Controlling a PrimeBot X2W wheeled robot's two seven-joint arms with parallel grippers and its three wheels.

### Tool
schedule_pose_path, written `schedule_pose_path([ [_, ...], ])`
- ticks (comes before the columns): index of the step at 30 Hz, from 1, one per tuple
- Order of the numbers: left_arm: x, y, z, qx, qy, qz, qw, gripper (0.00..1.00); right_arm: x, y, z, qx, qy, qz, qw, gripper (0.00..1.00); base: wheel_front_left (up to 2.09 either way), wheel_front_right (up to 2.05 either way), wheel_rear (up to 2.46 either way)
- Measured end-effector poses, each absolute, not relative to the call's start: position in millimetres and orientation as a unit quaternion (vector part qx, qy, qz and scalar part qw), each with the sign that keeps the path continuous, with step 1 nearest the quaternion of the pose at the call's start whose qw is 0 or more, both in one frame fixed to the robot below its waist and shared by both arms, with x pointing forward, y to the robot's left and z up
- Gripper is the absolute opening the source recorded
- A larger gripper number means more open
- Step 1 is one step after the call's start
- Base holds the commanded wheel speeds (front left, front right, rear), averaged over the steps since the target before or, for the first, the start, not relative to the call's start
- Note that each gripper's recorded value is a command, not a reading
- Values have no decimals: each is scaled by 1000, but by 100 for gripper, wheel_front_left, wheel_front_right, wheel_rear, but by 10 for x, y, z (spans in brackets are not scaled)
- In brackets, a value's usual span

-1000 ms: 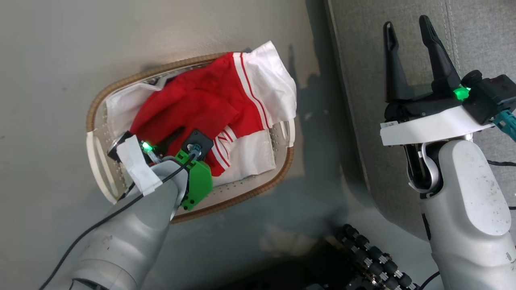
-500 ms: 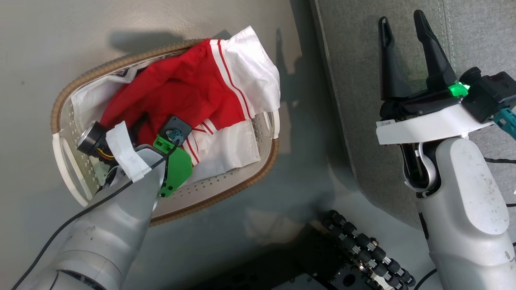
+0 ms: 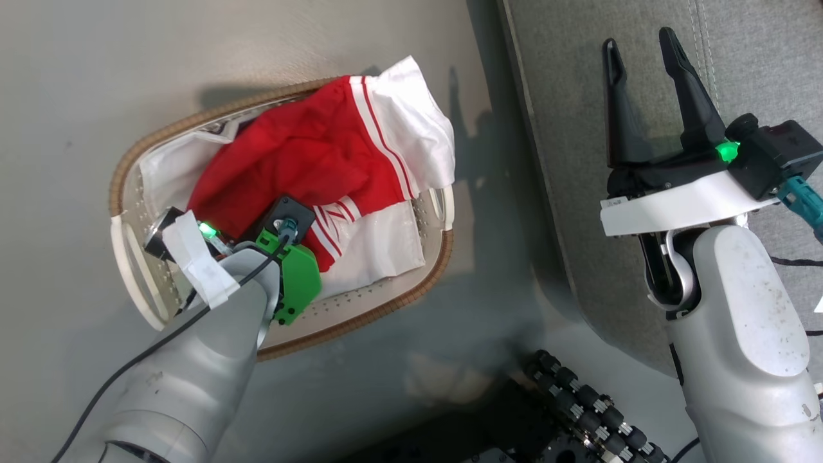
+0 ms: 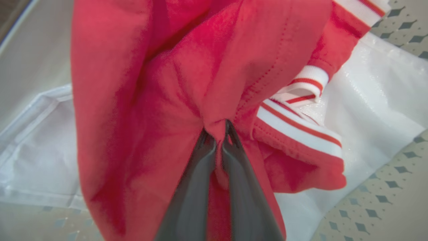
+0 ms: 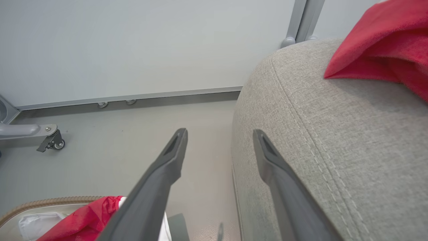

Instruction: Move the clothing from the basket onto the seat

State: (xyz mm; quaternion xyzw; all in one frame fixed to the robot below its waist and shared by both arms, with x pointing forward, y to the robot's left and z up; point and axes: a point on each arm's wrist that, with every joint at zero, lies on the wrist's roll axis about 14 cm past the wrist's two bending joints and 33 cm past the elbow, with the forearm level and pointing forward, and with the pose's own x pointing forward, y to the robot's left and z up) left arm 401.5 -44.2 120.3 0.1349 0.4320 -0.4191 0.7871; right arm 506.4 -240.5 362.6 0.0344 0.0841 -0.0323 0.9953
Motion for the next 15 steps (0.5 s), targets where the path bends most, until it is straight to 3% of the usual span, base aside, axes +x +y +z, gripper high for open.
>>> schedule_pose_path([
  [15, 4220, -537, 2248, 80, 315, -424, 845, 0, 4839, -2302, 3974, 9, 70, -24, 997, 100, 0, 0, 0],
])
